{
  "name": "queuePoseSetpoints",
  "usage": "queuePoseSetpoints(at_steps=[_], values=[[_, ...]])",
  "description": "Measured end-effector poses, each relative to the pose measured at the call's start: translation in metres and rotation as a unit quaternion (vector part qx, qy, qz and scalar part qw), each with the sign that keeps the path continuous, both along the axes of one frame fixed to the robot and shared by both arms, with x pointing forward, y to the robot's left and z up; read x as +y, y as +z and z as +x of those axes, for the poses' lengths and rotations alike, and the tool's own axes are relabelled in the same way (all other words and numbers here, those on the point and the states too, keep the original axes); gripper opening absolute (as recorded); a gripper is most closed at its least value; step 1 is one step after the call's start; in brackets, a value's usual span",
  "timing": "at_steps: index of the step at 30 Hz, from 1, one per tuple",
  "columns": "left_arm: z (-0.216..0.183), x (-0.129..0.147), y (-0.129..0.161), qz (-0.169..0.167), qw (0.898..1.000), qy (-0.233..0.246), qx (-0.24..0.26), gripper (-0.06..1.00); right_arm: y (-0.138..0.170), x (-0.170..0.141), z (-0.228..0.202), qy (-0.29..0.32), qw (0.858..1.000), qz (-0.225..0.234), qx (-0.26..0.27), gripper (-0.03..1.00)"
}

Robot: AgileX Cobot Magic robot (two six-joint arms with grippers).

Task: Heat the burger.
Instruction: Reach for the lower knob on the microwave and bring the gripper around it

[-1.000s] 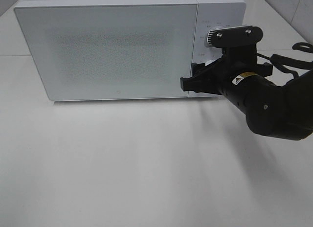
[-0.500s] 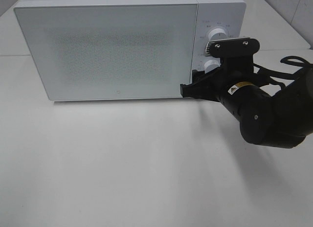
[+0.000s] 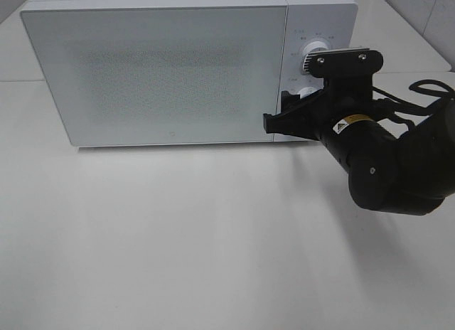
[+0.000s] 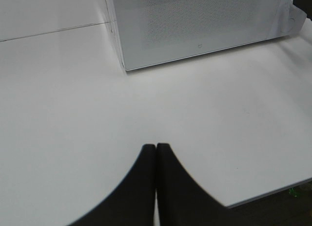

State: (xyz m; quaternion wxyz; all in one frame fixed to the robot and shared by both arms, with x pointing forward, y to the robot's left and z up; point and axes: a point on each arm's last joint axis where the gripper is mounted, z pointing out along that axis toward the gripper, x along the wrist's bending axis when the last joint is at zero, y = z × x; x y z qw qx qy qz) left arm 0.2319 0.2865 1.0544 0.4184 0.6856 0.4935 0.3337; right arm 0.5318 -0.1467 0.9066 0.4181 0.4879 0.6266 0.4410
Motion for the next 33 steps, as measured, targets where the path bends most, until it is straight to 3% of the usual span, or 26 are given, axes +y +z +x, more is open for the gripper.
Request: queuePoseSetpoints(at_steps=[33], values=[[0.0,0.0,0.0,0.0,1.0,0.0,0.0,0.0,-0.012,-0.002,0.013,-0.01,1.0,-0.01,-0.011,0.67]])
